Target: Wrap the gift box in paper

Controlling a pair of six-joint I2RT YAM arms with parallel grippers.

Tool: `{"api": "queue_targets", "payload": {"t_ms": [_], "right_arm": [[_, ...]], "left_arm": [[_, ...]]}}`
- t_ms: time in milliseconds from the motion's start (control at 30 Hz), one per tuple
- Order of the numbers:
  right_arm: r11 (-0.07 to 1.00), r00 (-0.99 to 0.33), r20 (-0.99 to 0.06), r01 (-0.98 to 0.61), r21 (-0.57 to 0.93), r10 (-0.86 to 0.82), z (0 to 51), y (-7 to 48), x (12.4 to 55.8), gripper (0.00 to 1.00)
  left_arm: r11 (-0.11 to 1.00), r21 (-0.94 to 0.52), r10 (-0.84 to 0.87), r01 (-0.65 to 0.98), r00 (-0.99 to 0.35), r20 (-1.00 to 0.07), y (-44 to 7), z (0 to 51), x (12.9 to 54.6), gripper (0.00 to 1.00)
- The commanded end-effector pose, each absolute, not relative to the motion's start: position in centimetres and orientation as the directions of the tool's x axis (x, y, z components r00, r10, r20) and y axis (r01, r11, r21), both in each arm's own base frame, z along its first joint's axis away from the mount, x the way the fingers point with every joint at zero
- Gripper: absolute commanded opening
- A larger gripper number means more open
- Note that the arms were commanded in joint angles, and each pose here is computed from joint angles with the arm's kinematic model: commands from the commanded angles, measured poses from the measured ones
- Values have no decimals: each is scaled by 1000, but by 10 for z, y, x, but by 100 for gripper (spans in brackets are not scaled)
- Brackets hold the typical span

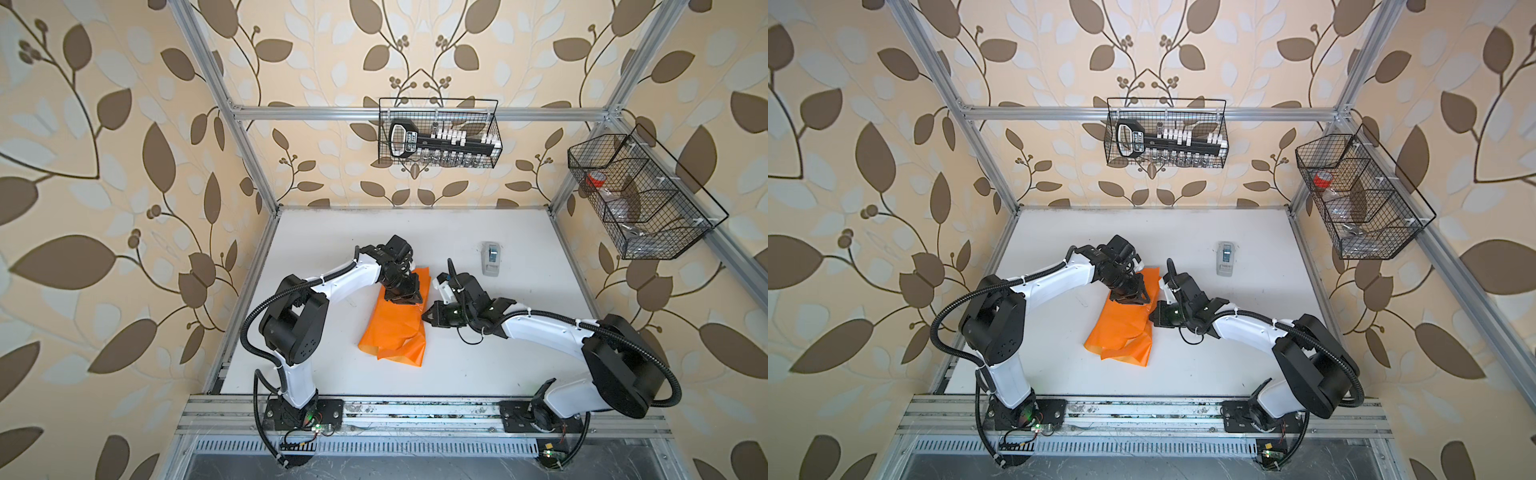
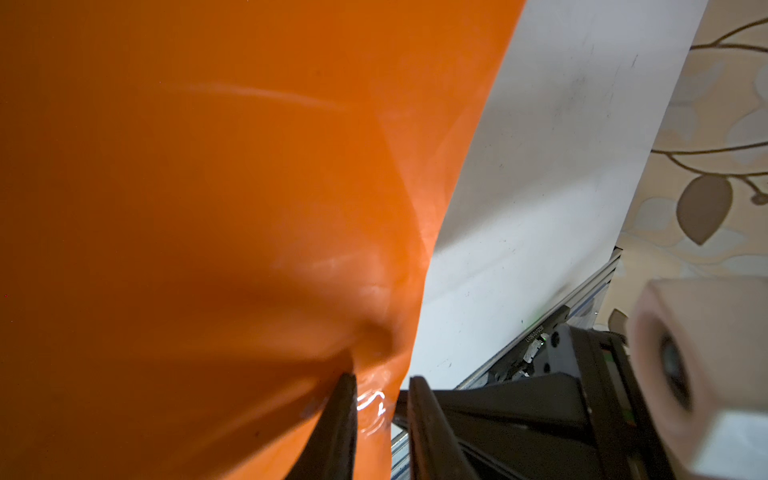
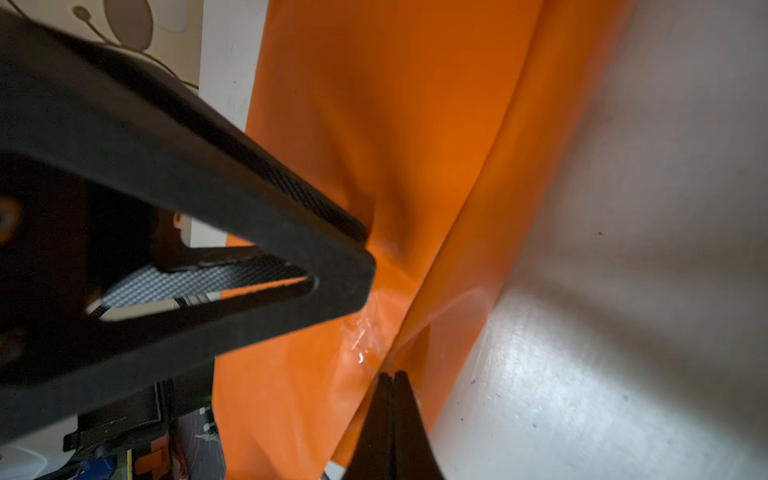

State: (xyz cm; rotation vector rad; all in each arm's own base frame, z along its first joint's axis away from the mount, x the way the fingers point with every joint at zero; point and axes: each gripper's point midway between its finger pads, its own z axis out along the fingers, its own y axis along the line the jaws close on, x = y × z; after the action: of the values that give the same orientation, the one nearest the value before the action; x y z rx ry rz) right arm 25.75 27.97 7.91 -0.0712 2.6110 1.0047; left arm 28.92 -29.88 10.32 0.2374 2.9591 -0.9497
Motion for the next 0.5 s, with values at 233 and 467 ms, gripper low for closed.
{"api": "queue_targets", "payload": {"t_ms": [233, 467], "right_arm": [[715, -940, -331, -177, 676, 81, 85, 300, 267, 0], [702, -943, -318, -160, 694, 100, 79, 307, 273, 0]], "left_arm": [[839, -526, 149, 140, -988, -24, -290, 92, 280, 25], [841, -524, 147, 135, -989, -20, -289, 90, 278, 25]]}}
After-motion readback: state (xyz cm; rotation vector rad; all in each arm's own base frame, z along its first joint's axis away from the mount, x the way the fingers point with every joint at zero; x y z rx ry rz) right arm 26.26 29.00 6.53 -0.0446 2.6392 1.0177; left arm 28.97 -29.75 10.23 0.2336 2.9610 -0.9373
